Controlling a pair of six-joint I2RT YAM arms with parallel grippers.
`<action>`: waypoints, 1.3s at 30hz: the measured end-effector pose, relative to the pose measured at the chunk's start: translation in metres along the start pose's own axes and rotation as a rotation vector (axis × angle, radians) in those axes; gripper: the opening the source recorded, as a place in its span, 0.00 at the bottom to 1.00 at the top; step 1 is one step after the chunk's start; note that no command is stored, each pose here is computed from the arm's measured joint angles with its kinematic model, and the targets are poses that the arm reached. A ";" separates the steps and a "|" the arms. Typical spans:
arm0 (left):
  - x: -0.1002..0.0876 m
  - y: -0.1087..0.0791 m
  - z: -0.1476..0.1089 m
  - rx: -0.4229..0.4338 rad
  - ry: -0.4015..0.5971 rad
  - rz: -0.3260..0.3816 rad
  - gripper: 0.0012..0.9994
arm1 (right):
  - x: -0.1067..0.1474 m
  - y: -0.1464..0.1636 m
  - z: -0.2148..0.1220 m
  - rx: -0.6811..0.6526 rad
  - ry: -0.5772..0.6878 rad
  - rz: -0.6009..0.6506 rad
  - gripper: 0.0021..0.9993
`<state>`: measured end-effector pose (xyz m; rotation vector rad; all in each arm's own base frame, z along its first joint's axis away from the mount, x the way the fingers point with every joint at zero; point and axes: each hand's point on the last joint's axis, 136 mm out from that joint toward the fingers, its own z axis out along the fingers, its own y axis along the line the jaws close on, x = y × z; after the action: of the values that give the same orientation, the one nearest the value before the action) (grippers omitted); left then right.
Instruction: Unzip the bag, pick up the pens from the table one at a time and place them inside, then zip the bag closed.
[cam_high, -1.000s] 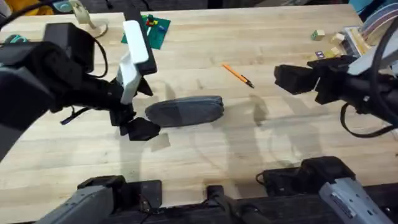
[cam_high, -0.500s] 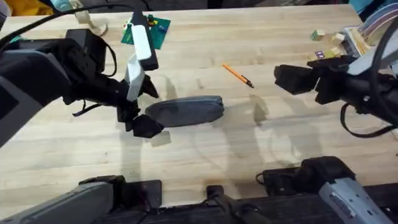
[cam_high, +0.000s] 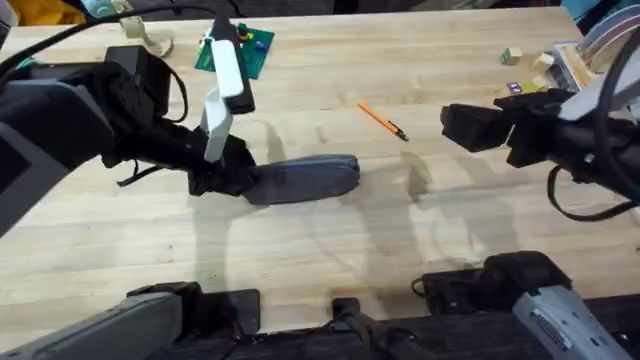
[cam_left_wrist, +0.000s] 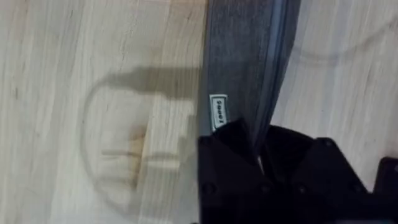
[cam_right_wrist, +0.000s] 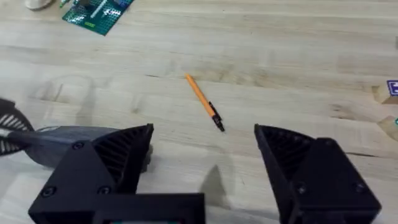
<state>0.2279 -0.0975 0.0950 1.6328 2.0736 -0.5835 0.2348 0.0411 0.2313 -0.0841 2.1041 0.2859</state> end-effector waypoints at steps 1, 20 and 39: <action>0.000 0.000 0.000 0.000 0.001 0.002 0.06 | 0.000 0.000 0.000 0.000 0.000 0.000 1.00; 0.000 0.000 0.001 0.001 0.003 0.004 0.04 | 0.025 -0.001 -0.001 0.012 0.104 0.153 1.00; 0.000 0.000 0.001 0.001 0.003 0.004 0.04 | 0.070 0.049 0.043 -0.318 0.489 0.415 1.00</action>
<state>0.2278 -0.0979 0.0947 1.6390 2.0720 -0.5811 0.2251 0.1031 0.1585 0.1085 2.5323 0.9276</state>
